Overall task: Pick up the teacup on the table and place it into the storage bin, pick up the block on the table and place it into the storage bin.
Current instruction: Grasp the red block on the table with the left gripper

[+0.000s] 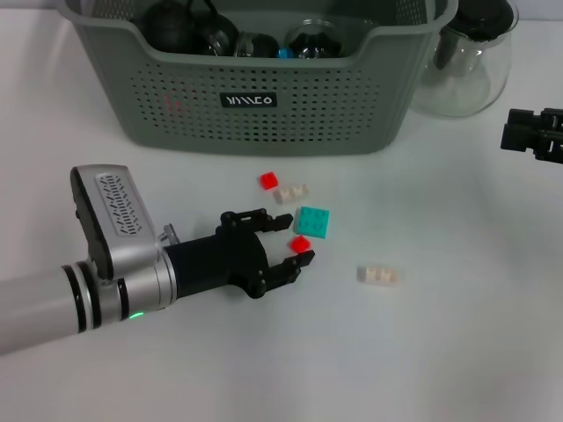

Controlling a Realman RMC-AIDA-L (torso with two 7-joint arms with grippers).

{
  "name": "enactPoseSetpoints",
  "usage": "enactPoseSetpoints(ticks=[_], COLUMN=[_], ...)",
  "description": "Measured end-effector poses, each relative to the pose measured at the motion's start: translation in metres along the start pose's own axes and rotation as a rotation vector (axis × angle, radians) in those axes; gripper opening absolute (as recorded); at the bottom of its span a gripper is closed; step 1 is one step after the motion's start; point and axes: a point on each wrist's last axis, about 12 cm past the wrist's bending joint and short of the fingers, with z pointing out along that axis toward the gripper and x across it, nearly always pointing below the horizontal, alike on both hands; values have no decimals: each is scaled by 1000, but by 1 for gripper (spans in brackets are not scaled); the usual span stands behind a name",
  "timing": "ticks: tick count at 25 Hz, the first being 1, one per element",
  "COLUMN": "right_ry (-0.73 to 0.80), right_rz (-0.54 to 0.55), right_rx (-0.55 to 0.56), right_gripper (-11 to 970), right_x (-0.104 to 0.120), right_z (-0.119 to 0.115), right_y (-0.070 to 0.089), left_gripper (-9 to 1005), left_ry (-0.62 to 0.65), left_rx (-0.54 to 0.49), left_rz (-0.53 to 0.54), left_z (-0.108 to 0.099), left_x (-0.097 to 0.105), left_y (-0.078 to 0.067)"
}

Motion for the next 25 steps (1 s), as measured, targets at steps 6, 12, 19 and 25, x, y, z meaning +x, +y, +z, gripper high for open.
enactPoseSetpoints(ticks=[6, 12, 19, 25], right_ry=[1, 1, 1, 0], right_rz=[0, -2, 1, 3], right_rx=[0, 0, 3, 7], right_gripper=[507, 507, 507, 507], right_x=[0, -1, 0, 1], right_z=[0, 1, 0, -1], right_y=[0, 0, 0, -1], left_gripper=[540, 527, 515, 464], left_ry=[12, 7, 18, 31], left_rx=[-27, -27, -22, -24], left_rz=[27, 25, 25, 25], left_z=[5, 7, 10, 12], left_x=[3, 2, 3, 3], left_y=[-3, -3, -5, -5])
